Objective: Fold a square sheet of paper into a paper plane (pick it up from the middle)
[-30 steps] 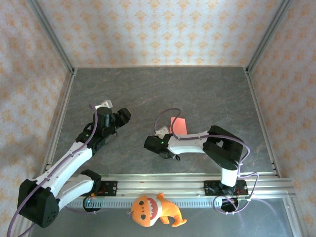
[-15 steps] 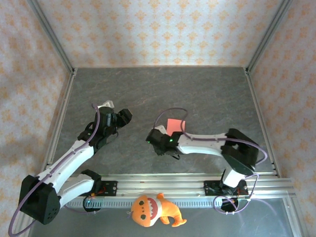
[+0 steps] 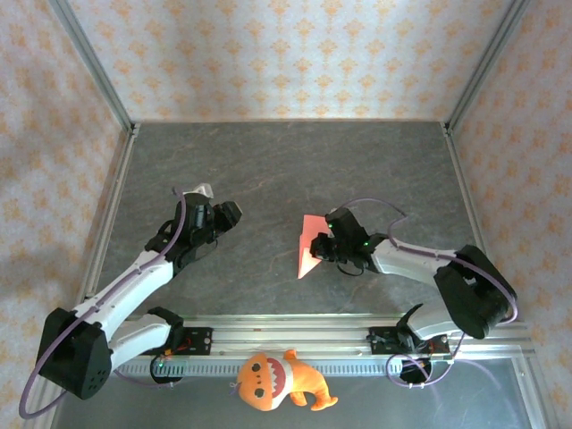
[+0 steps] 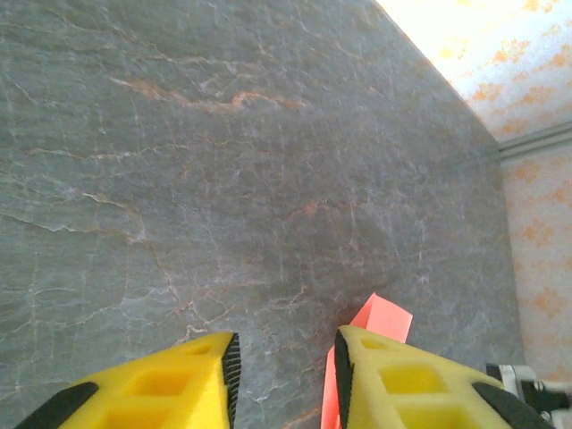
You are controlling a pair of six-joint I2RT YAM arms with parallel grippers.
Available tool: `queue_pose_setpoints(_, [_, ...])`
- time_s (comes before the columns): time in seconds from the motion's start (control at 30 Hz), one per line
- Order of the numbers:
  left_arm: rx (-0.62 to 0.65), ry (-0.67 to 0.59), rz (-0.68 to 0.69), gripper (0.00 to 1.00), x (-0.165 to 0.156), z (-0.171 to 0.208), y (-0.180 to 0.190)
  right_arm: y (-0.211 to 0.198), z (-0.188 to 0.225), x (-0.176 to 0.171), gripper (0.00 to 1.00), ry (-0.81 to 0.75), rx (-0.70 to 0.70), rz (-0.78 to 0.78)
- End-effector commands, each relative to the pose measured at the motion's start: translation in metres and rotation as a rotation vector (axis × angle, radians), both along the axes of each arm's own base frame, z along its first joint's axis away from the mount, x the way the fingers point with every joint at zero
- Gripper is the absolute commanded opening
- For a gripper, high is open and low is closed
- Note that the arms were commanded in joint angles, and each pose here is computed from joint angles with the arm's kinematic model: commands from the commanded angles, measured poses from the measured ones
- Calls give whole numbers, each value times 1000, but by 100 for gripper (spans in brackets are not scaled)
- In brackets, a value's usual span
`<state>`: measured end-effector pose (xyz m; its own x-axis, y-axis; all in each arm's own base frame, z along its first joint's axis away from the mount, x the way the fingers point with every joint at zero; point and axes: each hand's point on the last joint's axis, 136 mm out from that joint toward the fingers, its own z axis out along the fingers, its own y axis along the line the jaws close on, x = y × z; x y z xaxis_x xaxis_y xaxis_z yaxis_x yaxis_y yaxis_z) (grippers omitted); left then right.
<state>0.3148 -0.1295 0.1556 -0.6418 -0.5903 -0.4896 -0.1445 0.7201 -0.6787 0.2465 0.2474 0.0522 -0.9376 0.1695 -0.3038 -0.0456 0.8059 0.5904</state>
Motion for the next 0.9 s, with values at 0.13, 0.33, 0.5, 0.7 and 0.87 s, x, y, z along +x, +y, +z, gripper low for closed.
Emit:
queue_pose_setpoints(0.13, [-88,-15,-99,22,2,-2,-22,15,-27,-6,2,108,56,21])
queue_pose_setpoints(0.33, [-165,19,-221,11,4,-12,-53,16,-49,-23,2,195,72,15])
queue_pose_setpoints(0.5, [-162,54,-315,9,7,-25,-88,11,-62,-35,2,233,54,-25])
queue_pose_setpoints(0.7, [-153,101,-420,4,8,-44,-135,17,-60,-50,2,245,66,-24])
queue_pose_setpoints(0.87, [-140,150,-488,1,4,-66,-166,16,-57,-54,2,239,90,-62])
